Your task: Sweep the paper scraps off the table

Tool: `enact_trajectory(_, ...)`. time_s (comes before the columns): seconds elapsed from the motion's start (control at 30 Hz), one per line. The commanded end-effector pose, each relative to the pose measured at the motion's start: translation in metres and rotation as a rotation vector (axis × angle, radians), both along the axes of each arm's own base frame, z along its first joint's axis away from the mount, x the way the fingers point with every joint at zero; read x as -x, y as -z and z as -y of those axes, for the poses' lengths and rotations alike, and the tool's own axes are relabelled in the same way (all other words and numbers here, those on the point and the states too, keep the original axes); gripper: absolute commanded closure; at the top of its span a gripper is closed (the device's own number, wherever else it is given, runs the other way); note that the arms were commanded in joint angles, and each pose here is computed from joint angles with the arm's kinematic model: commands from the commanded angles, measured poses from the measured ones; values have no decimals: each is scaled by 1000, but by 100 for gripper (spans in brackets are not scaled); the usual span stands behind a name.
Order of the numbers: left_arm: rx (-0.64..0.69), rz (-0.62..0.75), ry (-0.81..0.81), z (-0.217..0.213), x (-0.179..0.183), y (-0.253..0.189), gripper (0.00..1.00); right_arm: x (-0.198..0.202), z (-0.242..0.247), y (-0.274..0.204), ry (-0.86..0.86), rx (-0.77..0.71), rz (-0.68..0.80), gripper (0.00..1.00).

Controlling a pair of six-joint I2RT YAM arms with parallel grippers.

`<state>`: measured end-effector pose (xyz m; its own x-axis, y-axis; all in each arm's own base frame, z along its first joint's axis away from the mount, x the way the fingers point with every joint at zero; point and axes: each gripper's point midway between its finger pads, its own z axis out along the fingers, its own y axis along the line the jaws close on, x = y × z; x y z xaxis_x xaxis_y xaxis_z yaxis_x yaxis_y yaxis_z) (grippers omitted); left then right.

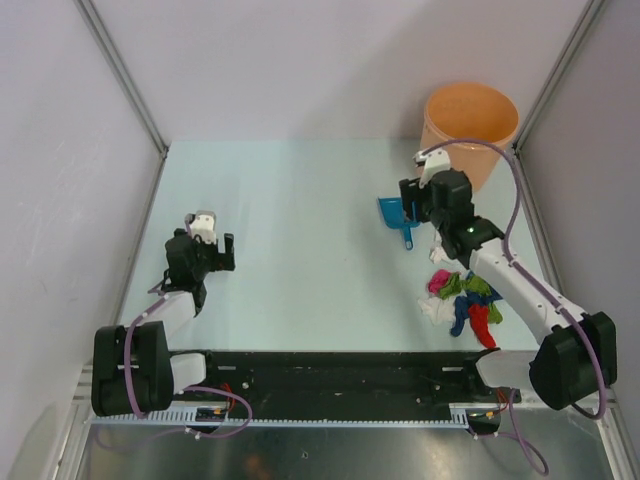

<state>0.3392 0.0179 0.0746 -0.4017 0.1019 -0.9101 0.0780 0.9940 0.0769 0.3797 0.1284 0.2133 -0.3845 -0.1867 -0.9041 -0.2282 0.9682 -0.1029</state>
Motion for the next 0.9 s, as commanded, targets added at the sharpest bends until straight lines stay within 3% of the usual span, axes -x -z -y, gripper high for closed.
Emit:
enact_trajectory(0.0, 23, 43, -23, -3, -13, -18, 0, -11, 16, -71, -26, -69, 113, 27)
enact_trajectory(0.17, 25, 40, -19, -2, -13, -18, 0, -18, 32, -88, -54, -76, 134, 29)
enact_trajectory(0.37, 26, 33, -20, -3, -14, -17, 0, -27, 29, -34, -57, -12, -32, 23)
enact_trajectory(0.57, 26, 27, -23, -4, -14, -16, 0, -24, 89, 30, 275, -68, -277, 32)
enact_trajectory(0.8, 29, 22, -19, -3, -13, -15, 0, 6, 169, 68, 643, -200, -325, 32)
enact_trajectory(0.87, 29, 22, -20, -3, -13, -15, 0, 12, 177, 78, 669, -206, -332, 32)
